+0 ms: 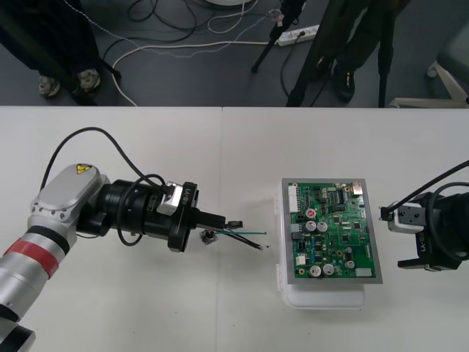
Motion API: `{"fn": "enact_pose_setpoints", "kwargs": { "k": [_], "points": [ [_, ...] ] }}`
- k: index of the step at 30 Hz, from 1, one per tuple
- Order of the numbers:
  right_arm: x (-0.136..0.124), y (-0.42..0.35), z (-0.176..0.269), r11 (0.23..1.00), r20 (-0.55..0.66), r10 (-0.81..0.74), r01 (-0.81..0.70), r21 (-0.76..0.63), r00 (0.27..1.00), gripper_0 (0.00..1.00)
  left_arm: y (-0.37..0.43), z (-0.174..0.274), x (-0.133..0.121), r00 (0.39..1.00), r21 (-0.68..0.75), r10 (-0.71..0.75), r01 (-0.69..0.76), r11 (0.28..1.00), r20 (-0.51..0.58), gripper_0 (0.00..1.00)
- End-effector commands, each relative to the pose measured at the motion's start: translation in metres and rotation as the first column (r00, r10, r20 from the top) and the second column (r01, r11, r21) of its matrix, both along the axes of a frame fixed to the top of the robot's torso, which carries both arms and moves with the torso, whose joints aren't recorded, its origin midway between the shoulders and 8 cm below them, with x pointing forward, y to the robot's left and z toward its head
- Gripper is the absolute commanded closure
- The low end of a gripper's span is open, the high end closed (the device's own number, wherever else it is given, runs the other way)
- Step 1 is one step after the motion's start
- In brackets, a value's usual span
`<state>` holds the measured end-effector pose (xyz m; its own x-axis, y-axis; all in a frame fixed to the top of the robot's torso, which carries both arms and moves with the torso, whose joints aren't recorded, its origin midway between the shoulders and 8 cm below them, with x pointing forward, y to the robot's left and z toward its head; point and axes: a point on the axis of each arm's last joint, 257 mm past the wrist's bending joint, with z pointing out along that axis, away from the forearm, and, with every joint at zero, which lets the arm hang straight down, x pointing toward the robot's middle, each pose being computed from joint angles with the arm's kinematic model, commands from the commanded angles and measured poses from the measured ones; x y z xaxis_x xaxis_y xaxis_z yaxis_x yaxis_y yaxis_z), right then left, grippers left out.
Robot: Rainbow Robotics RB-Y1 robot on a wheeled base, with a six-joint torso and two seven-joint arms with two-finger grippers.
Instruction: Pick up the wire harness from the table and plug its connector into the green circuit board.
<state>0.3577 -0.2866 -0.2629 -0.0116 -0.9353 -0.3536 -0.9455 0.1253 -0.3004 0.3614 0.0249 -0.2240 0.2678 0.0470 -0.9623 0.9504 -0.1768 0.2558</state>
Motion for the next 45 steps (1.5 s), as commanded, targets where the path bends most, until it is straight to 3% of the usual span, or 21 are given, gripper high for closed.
{"fn": "enact_pose_setpoints", "kwargs": {
  "k": [1,14,45],
  "points": [
    [0.006,0.016,0.002,1.0,-0.002,-0.004,0.004,0.007,1.0,0.0,-0.018,0.019,-0.012,0.994,-0.019,-0.101,0.102,0.995,0.033,1.0],
    [0.002,0.027,-0.024,0.996,-0.036,0.022,-0.025,-0.088,0.999,0.0,-0.031,0.025,-0.006,0.997,-0.009,-0.077,0.077,0.997,0.004,1.0],
    [0.014,0.05,-0.02,0.988,-0.01,0.092,-0.092,-0.122,0.996,0.0,-0.085,0.018,-0.005,0.997,0.043,0.07,-0.069,0.997,-0.019,1.0]
  ]
}}
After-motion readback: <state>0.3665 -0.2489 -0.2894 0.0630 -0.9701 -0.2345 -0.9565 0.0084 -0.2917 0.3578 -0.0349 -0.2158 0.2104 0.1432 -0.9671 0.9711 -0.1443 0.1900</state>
